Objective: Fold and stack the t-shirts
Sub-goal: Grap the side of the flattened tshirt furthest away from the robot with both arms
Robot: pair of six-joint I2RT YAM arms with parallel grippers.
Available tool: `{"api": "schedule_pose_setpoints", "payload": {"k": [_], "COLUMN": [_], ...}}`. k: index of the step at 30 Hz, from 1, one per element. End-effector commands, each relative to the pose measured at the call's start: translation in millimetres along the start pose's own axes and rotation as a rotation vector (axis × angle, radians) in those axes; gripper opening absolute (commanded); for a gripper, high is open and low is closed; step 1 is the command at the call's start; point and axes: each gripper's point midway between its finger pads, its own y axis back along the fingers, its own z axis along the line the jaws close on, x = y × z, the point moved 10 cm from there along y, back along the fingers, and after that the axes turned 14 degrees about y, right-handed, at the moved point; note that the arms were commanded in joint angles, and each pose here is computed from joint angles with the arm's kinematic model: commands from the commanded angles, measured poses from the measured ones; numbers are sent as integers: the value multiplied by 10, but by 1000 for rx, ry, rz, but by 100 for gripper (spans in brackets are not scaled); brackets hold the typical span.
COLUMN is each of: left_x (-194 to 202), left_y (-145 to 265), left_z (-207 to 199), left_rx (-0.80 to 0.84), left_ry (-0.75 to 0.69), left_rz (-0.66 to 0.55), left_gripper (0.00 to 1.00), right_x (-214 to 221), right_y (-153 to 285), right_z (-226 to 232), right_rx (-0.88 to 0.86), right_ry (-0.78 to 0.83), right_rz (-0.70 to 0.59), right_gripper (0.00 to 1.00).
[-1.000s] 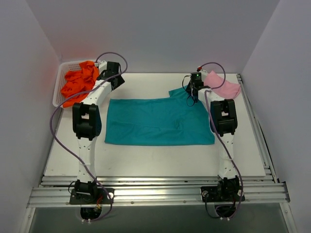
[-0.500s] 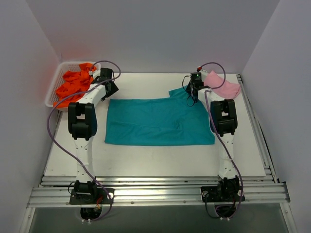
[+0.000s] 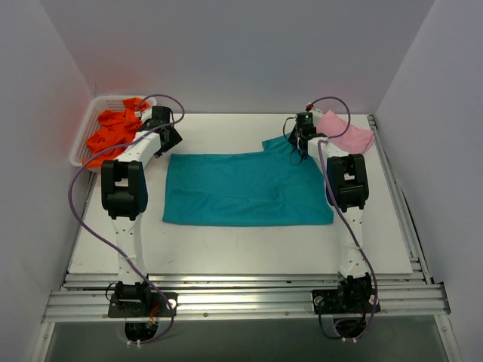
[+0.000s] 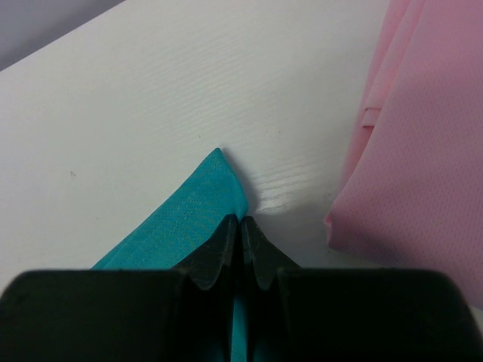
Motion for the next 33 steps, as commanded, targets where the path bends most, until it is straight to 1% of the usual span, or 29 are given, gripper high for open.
{"api": "schedule_pose_setpoints", "payload": {"k": [1,6,10,14,21,22,25,31,33], "left_x": [14,164,199,229,283,282,294,329,339], "left_y": [71,23,34,68,-14,-27,-47,-92,-121], "left_z": [-49,-97,-78,-53,-34,-29,-35,-33,-43], "left_rx": [18,-14,-40,-69,-95,-98,-99,-102,-103], "left_ry": [-8,-45,-55,-69,-83,-83,-90,-109,-114], "left_rz": [-7,5,0,-32,-7,-6,6,33,40], "left_gripper": [77,77,76,76,76,74,71,61,53], "right_x": [337,338,335,338,344,343,347,347,351], "right_y": [34,31,32,30,25,29,23,15,12], "right_z": [-124,-122,-120,-120,-125,-124,-124,-122,-122], "right_rx": [51,48,47,46,43,41,42,41,41], "right_ry": [39,41,39,41,39,39,40,40,40], "right_rz": [166,167,167,169,172,172,174,177,178], "right_gripper": [0,0,0,0,0,0,0,0,0]}}
